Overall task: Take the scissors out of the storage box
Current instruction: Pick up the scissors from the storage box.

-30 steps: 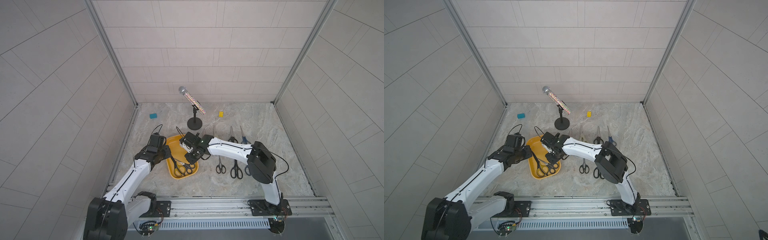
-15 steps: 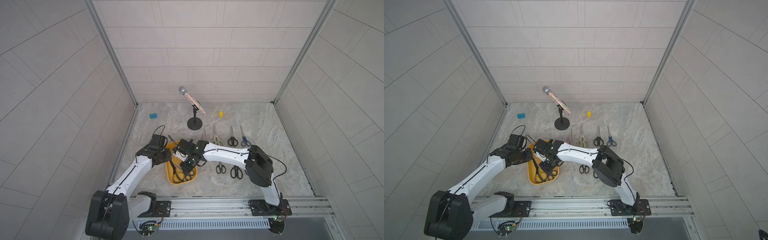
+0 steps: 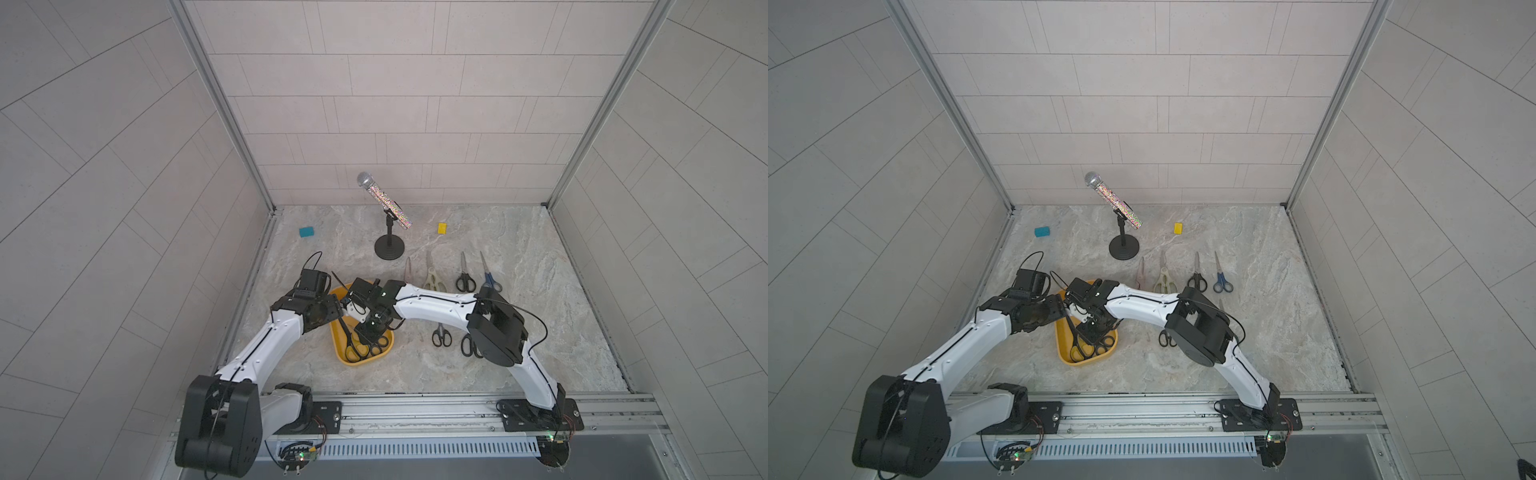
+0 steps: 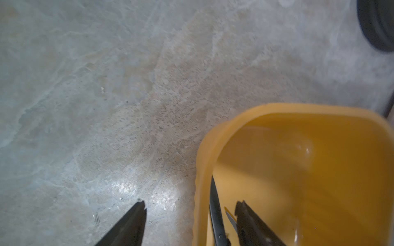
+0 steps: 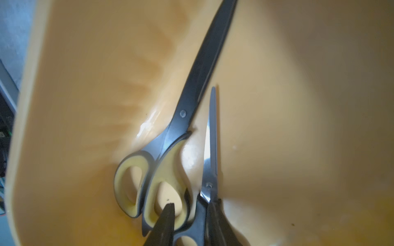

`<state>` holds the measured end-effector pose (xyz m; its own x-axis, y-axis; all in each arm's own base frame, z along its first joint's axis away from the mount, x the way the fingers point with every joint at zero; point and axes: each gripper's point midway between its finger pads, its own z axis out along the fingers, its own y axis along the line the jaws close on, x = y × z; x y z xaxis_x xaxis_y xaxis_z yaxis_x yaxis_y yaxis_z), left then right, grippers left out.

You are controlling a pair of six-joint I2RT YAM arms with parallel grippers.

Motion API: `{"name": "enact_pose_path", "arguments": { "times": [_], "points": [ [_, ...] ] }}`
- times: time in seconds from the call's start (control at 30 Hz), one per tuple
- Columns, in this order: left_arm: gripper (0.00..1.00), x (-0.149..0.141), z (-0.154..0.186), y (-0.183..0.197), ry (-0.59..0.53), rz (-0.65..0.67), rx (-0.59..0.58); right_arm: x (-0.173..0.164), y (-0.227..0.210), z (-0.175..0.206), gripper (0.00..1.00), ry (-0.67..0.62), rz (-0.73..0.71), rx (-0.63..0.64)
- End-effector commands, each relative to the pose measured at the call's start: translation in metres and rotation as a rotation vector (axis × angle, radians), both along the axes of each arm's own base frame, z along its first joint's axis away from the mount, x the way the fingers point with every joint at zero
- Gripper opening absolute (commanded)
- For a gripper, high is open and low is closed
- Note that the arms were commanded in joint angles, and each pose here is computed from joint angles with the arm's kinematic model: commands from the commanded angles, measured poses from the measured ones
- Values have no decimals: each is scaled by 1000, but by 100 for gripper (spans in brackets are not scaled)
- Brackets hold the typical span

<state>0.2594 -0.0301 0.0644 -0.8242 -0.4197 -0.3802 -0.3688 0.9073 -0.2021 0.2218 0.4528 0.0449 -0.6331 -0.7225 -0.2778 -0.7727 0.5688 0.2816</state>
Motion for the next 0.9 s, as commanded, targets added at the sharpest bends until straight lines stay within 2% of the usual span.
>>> {"name": "enact_pose_path", "arguments": {
  "times": [0.0, 0.2, 0.37, 0.5, 0.7, 0.87],
  "points": [
    [82, 1, 12, 10, -17, 48, 7, -2, -5, 2, 31, -22, 17, -31],
    [84, 2, 23, 36, -15, 108, 15, -4, -5, 7, 32, -38, 33, -49],
    [84, 4, 28, 68, -32, 228, -49, -10, -3, 15, 32, -77, 65, -66],
    [84, 7, 27, 69, -50, 248, -73, -14, -2, 16, 32, -87, 76, -72],
    [84, 8, 29, 74, -50, 259, -51, -22, -3, -4, 32, -56, 105, -128],
    [84, 7, 29, 75, -47, 261, -48, -6, -8, -25, 32, -121, 55, -203]
  ]
}}
